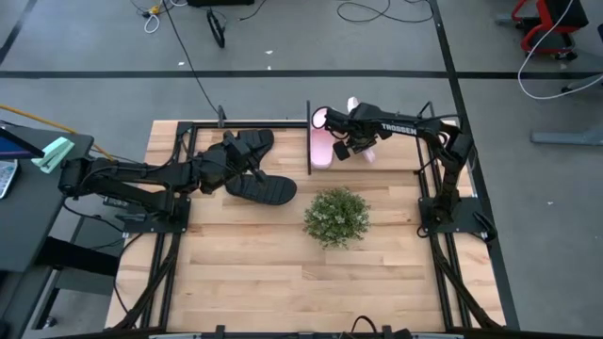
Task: Pick and place slides into the shelf
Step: Put the pink slide on the shelf
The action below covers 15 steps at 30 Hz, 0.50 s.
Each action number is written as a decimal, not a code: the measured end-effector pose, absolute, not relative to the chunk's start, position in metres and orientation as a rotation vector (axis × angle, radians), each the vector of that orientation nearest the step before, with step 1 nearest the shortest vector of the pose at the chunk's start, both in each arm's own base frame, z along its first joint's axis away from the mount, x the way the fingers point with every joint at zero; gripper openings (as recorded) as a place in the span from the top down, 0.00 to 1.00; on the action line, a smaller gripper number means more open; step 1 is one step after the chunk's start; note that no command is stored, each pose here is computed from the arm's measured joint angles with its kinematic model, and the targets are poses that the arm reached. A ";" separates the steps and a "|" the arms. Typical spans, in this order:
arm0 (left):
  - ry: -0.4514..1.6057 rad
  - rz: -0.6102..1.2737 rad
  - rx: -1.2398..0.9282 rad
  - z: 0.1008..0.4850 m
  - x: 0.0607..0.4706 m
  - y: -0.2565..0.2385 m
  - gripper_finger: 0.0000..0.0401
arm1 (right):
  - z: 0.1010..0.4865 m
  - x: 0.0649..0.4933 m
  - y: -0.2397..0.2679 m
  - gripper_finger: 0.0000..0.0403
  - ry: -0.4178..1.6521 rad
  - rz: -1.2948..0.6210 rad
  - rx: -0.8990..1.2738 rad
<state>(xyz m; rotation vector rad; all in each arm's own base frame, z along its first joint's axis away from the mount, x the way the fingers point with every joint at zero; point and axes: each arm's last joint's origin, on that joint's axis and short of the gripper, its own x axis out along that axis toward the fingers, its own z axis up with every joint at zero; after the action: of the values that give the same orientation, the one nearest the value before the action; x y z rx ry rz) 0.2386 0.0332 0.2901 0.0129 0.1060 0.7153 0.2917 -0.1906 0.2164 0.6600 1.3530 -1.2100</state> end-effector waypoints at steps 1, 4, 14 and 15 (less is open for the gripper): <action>0.106 0.716 0.013 0.290 0.239 0.033 0.92 | 0.216 0.292 -0.191 0.85 1.350 -1.209 0.666; 0.107 0.722 0.012 0.290 0.238 0.035 0.93 | 0.216 0.291 -0.192 0.85 1.342 -1.210 0.687; 0.107 0.758 0.010 0.290 0.237 0.043 0.93 | 0.215 0.297 -0.194 0.50 1.329 -1.066 0.759; 0.107 0.760 0.009 0.290 0.237 0.044 0.93 | 0.215 0.297 -0.194 0.47 1.325 -1.062 0.763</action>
<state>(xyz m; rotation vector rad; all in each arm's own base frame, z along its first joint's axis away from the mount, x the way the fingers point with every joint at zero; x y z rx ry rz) 0.2369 0.0439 0.2900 0.0090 0.1067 0.7602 0.2974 -0.1939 0.2146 0.7631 1.3254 -1.0616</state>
